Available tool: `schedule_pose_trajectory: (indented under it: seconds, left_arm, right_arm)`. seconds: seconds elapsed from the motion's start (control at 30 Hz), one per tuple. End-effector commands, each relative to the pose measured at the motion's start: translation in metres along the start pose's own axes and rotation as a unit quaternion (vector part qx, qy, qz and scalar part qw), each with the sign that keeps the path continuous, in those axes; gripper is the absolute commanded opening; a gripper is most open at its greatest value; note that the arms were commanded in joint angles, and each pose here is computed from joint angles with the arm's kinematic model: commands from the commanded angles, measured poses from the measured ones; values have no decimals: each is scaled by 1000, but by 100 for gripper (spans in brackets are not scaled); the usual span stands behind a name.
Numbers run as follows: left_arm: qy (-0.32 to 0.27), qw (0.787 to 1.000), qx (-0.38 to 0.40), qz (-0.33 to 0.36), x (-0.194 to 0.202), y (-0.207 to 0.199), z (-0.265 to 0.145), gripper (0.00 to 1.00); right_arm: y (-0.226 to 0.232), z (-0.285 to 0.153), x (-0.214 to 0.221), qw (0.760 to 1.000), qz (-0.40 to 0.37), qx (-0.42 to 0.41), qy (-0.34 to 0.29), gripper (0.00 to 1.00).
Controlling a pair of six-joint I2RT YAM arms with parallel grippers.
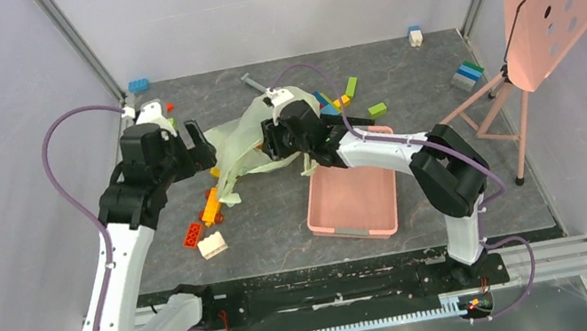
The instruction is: Take the fake fruits out of the plastic bag
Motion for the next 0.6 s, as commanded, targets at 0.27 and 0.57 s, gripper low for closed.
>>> schedule_pose_trajectory:
  seconds: [0.27,0.57]
  left_arm:
    - [-170,972,161,19,-98,-49,-69,100]
    - [-247,918,309,-18,-150,-99,-95,92]
  right_arm:
    - [23,-10,-32,1000,3,-20,-22,43]
    - [15,-17,-50,999,30,-5,-34,43]
Point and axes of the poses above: each gripper's point midway between its finger pads, its own z axis out along the fingers, its own y axis along the line the jaws close on, x = y × z, the point moved 1 cm from there along -z, back along the fingers, and after that the axes turned 14 degrees about z, right-handed, at the moved point
